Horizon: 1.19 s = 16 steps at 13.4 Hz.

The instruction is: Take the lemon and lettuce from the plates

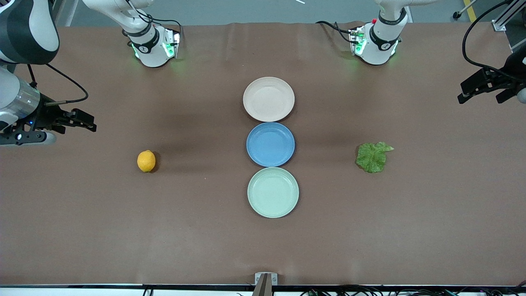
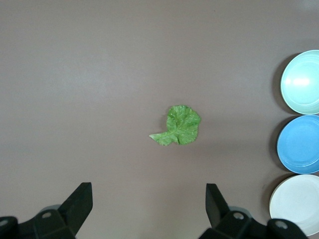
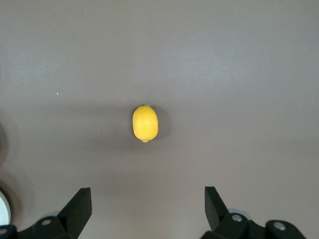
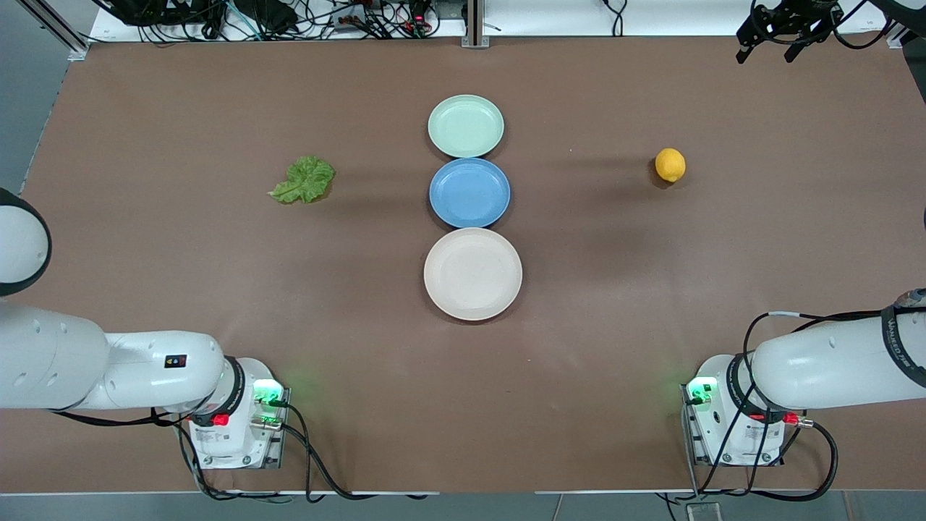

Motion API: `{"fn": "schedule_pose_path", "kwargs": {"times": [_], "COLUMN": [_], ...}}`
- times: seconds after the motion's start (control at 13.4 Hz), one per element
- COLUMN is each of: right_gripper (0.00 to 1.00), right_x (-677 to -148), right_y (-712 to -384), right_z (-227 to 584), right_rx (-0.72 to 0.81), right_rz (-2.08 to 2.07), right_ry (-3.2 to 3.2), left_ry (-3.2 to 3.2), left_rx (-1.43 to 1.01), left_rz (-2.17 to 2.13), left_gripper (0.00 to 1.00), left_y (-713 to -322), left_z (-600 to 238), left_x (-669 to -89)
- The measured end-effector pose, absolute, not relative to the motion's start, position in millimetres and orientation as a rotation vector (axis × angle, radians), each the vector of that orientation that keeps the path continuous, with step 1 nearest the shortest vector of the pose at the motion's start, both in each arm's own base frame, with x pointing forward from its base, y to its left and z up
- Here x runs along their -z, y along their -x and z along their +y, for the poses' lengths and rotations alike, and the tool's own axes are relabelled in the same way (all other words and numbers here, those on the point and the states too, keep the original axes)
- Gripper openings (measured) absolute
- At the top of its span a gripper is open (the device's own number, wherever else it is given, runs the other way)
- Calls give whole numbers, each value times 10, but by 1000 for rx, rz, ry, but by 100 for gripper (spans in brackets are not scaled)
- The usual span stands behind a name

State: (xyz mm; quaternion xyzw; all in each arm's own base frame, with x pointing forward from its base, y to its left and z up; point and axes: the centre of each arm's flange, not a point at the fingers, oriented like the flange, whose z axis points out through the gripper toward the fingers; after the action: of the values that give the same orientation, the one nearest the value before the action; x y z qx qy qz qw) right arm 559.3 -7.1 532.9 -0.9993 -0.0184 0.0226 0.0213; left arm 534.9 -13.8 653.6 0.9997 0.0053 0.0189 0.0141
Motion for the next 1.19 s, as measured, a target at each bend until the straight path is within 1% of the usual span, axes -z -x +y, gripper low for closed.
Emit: {"fn": "schedule_pose_path", "kwargs": {"times": [0.45,1.19], "right_gripper": [100,100], "right_x": [-5546,-5721], "right_y": [-5450,-5205], "right_z": [29,-71], "right_rx": [-59,-31], "right_rz": [-96,-70], "right_ry": [3116,3119], "left_ry": [-3113,-3113], "left_rx": [-60,-61], "left_rz": [17,16], "left_gripper": [100,100], "left_y": [-5349,-5349], "left_z": [-138,-139], "left_x": [-6538,-6540]}}
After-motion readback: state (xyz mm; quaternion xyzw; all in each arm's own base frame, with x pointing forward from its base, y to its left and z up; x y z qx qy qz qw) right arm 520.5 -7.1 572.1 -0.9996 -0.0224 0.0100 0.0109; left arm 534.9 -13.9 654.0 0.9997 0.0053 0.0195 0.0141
